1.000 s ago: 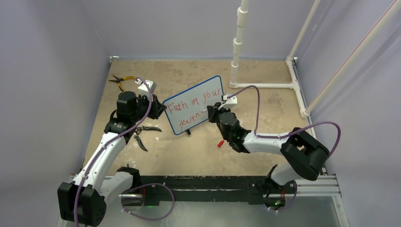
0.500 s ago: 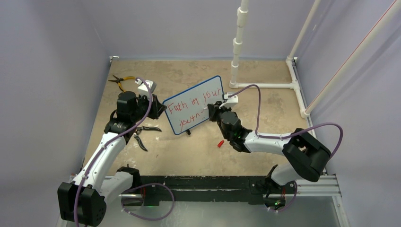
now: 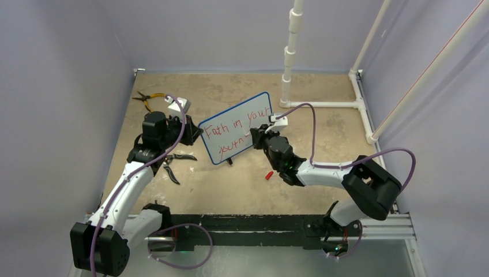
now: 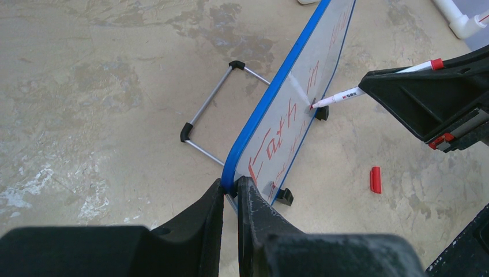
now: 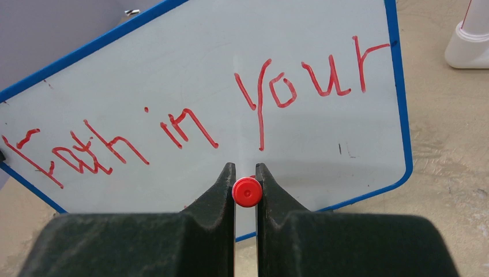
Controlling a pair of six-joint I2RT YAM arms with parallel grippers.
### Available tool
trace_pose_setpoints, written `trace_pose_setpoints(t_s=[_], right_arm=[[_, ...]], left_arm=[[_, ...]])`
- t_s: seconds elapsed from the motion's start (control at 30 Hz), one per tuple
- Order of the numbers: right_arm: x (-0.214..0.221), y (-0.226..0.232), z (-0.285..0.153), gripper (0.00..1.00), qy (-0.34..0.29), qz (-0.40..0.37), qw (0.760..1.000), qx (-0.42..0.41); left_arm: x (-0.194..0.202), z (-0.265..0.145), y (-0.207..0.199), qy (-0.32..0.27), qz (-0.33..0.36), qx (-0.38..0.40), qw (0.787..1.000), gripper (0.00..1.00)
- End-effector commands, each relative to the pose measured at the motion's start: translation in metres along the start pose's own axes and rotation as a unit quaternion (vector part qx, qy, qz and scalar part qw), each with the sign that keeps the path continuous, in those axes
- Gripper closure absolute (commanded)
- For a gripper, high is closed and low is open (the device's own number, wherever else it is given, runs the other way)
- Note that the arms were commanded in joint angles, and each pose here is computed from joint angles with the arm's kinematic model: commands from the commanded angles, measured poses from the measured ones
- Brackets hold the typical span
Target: Write a sentence on the whiteboard
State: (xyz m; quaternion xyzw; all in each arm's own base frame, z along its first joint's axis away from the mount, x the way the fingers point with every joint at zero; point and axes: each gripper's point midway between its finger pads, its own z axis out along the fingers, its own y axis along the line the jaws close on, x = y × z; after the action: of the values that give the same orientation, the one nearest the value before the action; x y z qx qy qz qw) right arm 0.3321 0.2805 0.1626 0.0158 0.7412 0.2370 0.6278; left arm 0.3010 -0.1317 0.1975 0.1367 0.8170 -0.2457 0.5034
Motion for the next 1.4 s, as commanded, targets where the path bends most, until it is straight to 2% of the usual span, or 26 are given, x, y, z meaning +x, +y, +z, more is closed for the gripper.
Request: trace_pose_setpoints(t_s=[0.0, 0.37, 0.77, 1.37], right_arm=[[-0.004, 0.012, 0.003, 1.0, -0.006, 0.009, 1.0, -0.018], [0.016, 0.0, 0.003, 1.0, 0.015, 0.004, 1.0, 0.005], [0.018, -0.01, 0.005, 1.0, 0.019, 0.003, 0.999, 0.036], [-0.021, -0.013, -0.011, 1.0, -0.027, 0.019, 0.999, 0.023]], left_arm=[[0.009, 0.001, -0.004, 0.012, -0.003, 0.014, 1.0, 1.0], [0.009, 0.001, -0.004, 0.013, -0.003, 0.014, 1.0, 1.0], [0.01, 0.001, -0.003, 0.014, -0.003, 0.012, 1.0, 1.0], [0.009, 0.002, -0.003, 0.014, -0.002, 0.011, 1.0, 1.0]])
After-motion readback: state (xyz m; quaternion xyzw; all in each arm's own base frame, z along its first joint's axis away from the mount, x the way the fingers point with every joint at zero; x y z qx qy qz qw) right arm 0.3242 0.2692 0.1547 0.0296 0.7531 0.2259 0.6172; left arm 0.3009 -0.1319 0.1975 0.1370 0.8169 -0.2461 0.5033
